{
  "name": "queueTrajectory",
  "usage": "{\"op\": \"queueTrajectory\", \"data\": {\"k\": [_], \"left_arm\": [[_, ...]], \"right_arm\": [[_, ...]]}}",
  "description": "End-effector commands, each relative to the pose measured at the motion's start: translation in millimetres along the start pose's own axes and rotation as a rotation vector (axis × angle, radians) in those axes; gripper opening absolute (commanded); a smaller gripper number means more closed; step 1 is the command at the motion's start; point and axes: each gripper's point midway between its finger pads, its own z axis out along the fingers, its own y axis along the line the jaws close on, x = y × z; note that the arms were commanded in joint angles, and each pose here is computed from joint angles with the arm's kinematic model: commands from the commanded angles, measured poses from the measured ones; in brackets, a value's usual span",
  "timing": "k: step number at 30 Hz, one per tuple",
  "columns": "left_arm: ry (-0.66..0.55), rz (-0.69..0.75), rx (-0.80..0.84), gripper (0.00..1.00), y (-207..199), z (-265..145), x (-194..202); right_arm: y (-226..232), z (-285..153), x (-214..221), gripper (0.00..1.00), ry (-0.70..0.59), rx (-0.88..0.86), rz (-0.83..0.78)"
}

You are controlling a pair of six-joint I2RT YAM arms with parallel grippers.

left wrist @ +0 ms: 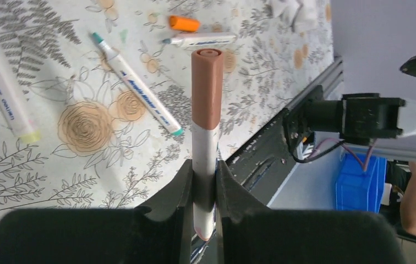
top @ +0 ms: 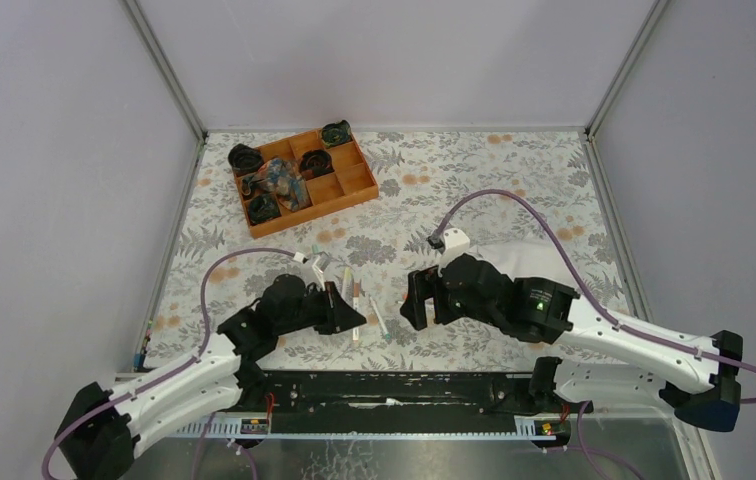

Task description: Insert the pens into the pen caps

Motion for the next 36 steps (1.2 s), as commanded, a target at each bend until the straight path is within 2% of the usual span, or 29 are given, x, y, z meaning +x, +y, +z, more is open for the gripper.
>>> {"op": "queueTrajectory", "data": {"k": [1,9,17,20,24,27,32,36], "left_arm": [[-0.04,-0.072,-0.075,0.0,9.8,14.9,-7.5],[0.017,-0.083,-0.134,0.03,13.6,37.6,0.8],[0.025,-0.144,-0.235,0.1,36.6,52.8,6.1],[0.031,-0.146,-0.226,0.17,35.4,58.3,6.0],[0.038,-0.134,-0.181,0.42,27.3,64.0,4.4],[0.023,-0.099,-0.172,0.53,22.8,63.3,-1.9],[-0.025,-0.064,-0.188,0.65,21.5,54.7,-12.6],[-0.063,-0.044,-0.207,0.7,21.2,45.9,-20.7]], "right_arm": [[-43.7,9.0,7.1,0.87,-0.018,0.158,-0.018],[-81.0,40.2,28.9,0.82,0.064,0.216,0.003],[-86.5,68.4,33.9,0.71,0.134,0.221,-0.075],[-85.5,79.1,36.8,0.68,0.164,0.212,-0.102],[-84.7,92.4,43.4,0.65,0.198,0.194,-0.133],[-85.1,101.7,48.9,0.64,0.224,0.183,-0.156],[-85.9,113.5,54.1,0.63,0.25,0.169,-0.201],[-90.8,121.9,55.9,0.63,0.272,0.184,-0.242]]}}
